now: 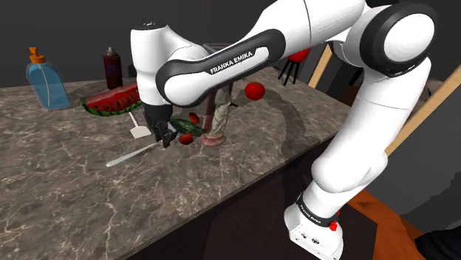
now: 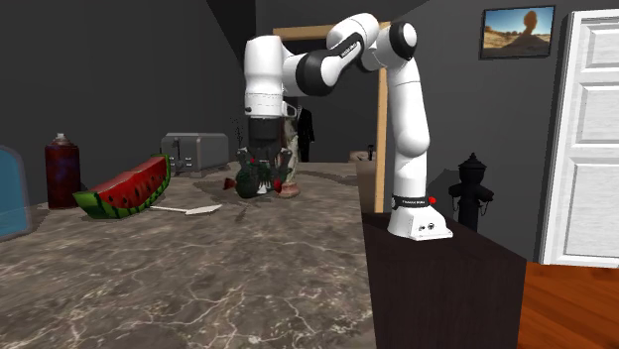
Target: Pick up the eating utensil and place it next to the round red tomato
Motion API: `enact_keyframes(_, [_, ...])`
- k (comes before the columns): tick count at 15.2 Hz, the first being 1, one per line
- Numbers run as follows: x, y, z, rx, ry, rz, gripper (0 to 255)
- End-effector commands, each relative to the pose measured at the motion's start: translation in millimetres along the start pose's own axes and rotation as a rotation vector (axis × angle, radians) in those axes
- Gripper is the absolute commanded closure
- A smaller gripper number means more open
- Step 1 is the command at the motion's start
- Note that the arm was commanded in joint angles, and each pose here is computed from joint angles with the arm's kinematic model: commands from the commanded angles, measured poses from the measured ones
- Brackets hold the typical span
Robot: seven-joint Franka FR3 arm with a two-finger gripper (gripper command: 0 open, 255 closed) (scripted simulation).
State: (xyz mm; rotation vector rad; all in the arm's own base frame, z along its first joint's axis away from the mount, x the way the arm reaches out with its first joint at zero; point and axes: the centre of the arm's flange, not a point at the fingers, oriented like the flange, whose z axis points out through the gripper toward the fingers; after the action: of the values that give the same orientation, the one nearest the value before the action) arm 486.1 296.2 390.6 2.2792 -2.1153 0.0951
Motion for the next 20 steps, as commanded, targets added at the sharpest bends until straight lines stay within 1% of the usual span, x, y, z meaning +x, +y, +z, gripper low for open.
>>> enact_keyframes(1, [0.8,0.2,-11.1,0.000,0.000,0.000,255])
enact_keyframes(20, [7.4,-1.7,-111.2,0.000,0.000,0.000,255])
